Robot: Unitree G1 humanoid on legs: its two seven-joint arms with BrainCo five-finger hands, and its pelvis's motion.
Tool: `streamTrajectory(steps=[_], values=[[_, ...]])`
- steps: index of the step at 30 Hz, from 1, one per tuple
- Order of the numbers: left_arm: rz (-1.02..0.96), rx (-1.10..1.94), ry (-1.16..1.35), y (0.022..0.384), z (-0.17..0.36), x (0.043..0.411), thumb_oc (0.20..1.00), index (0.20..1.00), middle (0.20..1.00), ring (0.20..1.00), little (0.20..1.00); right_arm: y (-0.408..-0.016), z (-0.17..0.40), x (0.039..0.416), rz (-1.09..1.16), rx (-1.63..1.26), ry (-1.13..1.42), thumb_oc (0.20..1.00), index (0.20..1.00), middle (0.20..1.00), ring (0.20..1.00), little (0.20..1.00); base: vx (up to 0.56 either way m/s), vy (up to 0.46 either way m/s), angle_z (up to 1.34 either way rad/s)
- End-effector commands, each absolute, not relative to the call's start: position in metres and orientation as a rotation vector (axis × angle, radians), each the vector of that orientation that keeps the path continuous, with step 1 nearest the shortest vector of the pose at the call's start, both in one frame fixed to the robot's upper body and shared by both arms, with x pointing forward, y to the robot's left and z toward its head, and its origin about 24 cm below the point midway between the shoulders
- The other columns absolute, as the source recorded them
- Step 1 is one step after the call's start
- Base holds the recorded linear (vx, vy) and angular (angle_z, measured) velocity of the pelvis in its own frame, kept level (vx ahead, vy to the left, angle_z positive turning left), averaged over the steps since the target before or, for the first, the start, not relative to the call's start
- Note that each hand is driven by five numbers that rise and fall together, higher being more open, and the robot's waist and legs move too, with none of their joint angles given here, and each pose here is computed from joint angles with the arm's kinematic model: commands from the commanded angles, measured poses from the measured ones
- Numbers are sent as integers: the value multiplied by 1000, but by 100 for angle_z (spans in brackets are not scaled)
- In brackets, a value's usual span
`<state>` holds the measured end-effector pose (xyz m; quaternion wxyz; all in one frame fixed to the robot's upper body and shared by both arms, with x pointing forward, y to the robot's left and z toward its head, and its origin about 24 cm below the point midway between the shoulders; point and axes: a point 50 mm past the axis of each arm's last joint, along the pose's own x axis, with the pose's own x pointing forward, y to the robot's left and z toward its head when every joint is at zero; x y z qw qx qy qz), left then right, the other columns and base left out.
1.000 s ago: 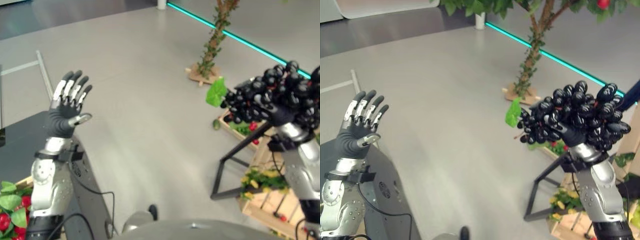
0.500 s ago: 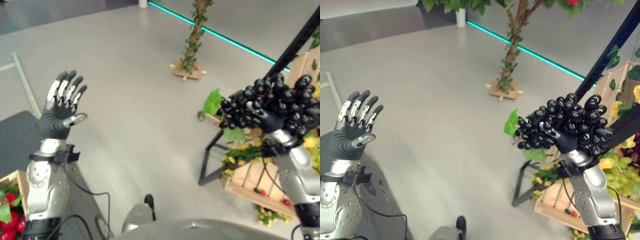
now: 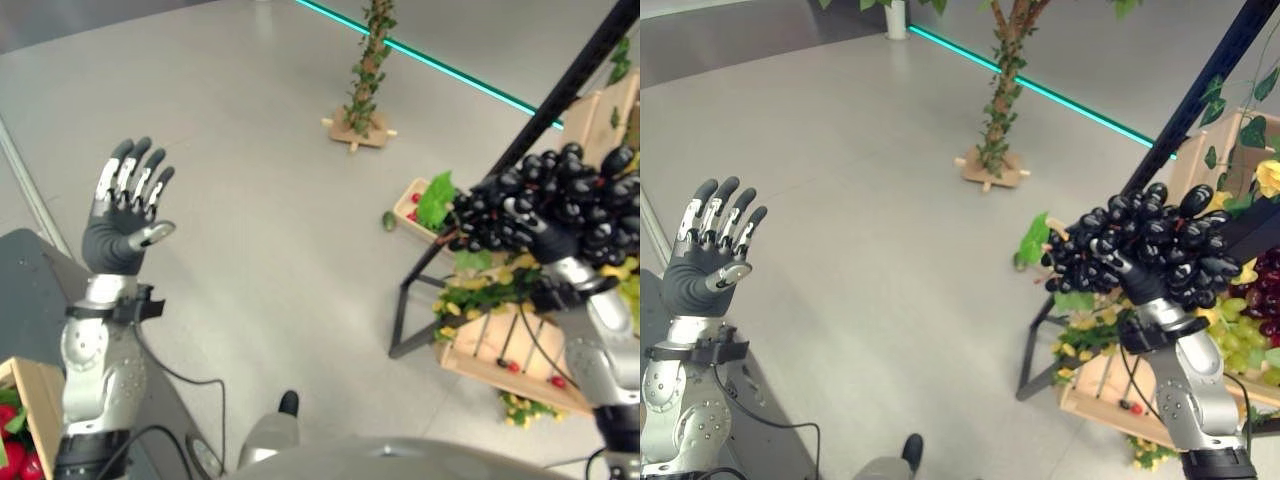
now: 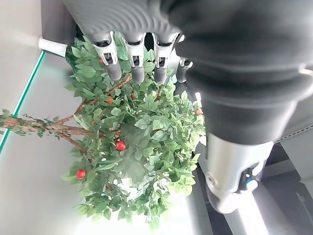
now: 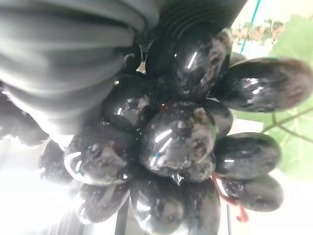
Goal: Pick up the fruits from the basket on one side to the basket on the other side
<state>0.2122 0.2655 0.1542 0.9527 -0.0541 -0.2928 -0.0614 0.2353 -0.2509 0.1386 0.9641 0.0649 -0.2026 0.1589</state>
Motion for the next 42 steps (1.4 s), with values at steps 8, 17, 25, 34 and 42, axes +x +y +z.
streamTrajectory(steps=[8,17,25,34,42], values=[[-43,-15,-628,279,160,207,1000,1000,1000,1000,1000,-273,159,234,220,78,-526,200,200,200,200,200,26,47,-33],[-3,-25,-606,283,153,202,1000,1000,1000,1000,1000,-279,156,228,198,58,-509,200,200,200,200,200,24,6,-14],[23,-39,-607,284,150,201,1000,1000,1000,1000,1000,-283,155,223,173,43,-510,200,200,200,200,200,7,12,-28],[58,-42,-601,288,147,199,1000,1000,1000,1000,1000,-289,154,216,143,25,-507,200,200,200,200,200,5,7,-26],[75,-48,-598,290,146,199,1000,1000,1000,1000,1000,-297,153,213,88,30,-515,200,200,200,200,200,4,1,-5]])
